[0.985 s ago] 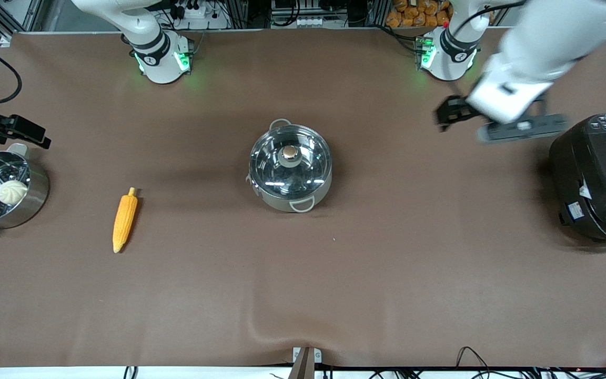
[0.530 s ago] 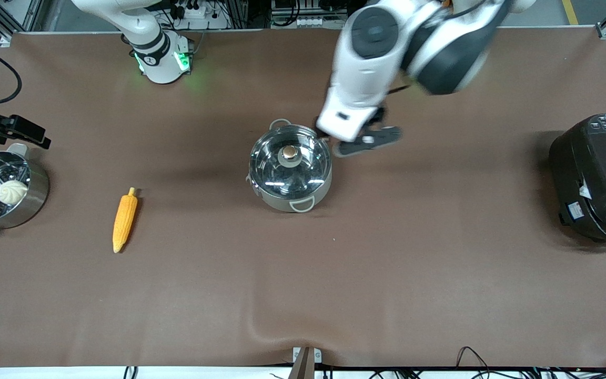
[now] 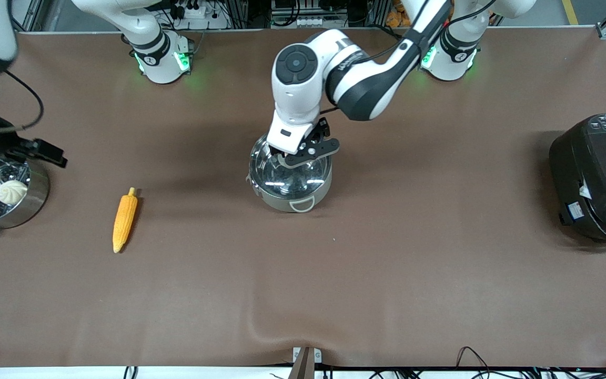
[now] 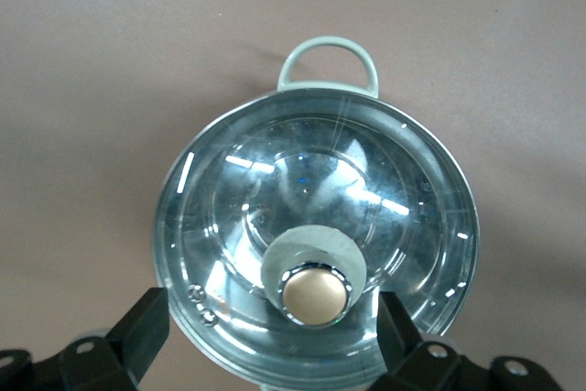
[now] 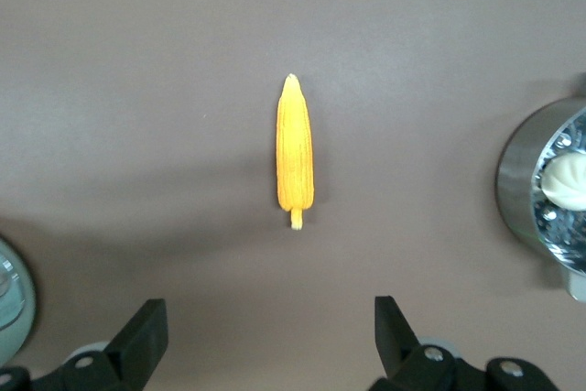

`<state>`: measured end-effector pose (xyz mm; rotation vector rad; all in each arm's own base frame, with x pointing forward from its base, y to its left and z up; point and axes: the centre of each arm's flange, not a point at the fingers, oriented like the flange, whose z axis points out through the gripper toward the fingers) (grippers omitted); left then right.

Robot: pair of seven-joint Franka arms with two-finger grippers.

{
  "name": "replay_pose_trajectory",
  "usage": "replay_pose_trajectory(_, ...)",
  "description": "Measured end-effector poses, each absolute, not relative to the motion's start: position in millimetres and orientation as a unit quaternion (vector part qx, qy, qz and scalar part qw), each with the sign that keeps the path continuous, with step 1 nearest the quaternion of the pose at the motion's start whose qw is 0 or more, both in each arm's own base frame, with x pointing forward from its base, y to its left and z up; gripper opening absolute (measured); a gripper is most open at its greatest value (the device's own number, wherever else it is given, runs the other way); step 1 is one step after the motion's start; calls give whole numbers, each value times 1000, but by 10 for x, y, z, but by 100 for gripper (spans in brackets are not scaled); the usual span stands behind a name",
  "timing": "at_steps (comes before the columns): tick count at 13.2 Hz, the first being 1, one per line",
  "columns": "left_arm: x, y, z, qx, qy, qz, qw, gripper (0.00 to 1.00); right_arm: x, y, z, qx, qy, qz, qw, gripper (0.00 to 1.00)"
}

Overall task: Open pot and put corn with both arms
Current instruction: 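Grasp the lid knob with the left gripper while the right gripper grasps the corn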

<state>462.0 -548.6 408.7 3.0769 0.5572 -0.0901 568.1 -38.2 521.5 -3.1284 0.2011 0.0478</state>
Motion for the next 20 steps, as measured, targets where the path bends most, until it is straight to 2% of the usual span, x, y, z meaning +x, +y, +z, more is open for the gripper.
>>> replay_pose_trajectory(7,4544,-5598,3772,984,173,-37,-11,100,5778,-368,3417,-999,38,-20,-19,100)
replay_pose_trajectory(12,4521,-5669,3564,985,170,-39,-13,100,5873,-356,2752,-999,16,-21,-36,100)
replay_pose_trajectory(16,4543,-5687,3451,985,171,-39,-11,89,5910,-363,2353,-999,2,-28,-46,100)
replay_pose_trajectory(18,4545,-5688,3447,985,171,-39,-11,77,5901,-329,2182,-999,8,-24,-38,100)
replay_pose_trajectory(20,4543,-5693,3452,985,170,-38,-10,74,5917,-299,2038,-999,6,-35,-34,100)
